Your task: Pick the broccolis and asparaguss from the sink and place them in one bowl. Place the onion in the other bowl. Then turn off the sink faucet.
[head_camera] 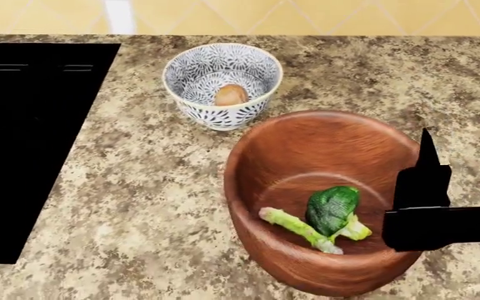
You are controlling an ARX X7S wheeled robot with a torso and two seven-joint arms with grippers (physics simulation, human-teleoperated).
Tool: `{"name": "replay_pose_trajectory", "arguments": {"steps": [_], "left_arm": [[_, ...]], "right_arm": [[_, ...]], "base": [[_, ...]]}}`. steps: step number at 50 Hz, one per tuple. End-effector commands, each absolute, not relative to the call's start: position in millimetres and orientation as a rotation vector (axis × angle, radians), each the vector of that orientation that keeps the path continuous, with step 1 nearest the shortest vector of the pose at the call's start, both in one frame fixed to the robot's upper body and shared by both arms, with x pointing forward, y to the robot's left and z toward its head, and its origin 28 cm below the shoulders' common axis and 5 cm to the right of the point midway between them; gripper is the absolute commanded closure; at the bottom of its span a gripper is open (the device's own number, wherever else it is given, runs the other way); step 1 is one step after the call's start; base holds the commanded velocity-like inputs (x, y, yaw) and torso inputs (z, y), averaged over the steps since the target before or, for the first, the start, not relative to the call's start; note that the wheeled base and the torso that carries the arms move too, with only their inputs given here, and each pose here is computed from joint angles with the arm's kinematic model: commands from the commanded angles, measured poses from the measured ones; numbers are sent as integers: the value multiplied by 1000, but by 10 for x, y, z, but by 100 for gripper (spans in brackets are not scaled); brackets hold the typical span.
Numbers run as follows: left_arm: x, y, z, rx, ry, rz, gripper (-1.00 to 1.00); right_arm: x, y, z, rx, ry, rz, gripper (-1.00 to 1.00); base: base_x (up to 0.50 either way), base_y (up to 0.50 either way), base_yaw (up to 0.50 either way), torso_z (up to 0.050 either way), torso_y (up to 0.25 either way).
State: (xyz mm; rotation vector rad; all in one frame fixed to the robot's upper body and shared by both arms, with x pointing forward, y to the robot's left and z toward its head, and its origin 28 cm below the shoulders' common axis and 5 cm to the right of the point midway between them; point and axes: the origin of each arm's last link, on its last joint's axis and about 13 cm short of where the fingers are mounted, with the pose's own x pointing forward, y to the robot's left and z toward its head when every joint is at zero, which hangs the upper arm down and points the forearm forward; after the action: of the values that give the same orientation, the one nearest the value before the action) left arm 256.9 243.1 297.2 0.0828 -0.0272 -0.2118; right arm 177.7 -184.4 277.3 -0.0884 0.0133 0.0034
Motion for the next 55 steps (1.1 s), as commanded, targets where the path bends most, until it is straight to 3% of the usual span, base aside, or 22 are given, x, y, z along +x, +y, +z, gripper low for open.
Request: {"name": "replay_pose_trajectory", "arguments": {"steps": [1, 55], "left_arm": [[2567, 2464, 2979, 71, -30, -211, -100], [2454, 2533, 2748, 55, -22, -165, -100]], "right_arm": [[1768, -1845, 2729, -80, 4, -2, -100], [1920, -1765, 2632, -76, 25, 29, -100]], "base": [[-23, 500, 0, 0, 0], [-12, 500, 0, 0, 0]]}}
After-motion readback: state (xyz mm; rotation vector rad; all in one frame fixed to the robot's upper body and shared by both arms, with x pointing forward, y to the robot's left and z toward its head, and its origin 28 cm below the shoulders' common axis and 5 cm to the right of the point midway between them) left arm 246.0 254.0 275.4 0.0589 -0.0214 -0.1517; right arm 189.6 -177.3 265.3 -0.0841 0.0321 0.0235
